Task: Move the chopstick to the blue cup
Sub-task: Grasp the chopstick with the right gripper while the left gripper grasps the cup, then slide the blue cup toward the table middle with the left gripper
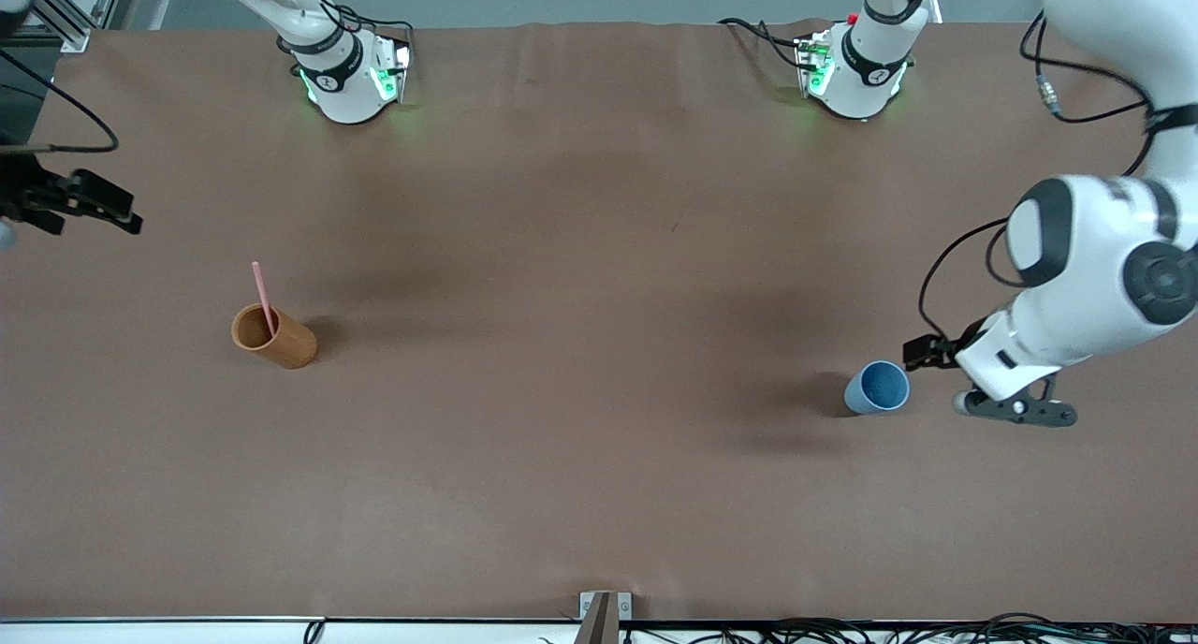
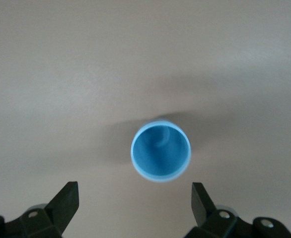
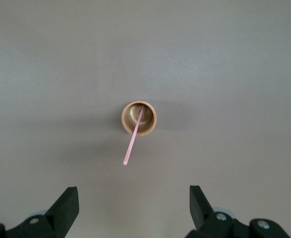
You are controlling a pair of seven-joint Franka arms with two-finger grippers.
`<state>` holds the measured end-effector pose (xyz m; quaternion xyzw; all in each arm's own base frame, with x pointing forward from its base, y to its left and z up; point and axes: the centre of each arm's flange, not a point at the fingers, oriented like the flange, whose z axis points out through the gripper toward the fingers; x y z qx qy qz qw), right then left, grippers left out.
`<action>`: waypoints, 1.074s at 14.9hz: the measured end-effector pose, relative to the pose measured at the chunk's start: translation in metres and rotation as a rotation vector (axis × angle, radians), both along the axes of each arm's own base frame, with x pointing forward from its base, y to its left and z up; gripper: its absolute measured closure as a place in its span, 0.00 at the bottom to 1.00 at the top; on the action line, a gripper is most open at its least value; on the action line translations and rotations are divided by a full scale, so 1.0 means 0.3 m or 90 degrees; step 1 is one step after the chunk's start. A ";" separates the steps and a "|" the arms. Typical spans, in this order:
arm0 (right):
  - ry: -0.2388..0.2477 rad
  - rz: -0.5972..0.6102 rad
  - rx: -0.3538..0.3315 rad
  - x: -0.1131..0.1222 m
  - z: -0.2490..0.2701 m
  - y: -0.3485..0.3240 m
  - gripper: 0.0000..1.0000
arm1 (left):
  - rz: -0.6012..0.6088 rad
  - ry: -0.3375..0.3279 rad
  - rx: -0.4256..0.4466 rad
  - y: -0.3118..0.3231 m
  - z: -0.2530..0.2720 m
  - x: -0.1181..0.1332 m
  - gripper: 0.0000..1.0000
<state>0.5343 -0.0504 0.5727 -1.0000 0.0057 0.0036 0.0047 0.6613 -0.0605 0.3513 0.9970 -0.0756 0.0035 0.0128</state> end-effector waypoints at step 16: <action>-0.107 0.002 -0.004 -0.235 -0.642 0.082 0.32 | 0.045 0.002 -0.009 0.011 -0.348 -0.017 0.89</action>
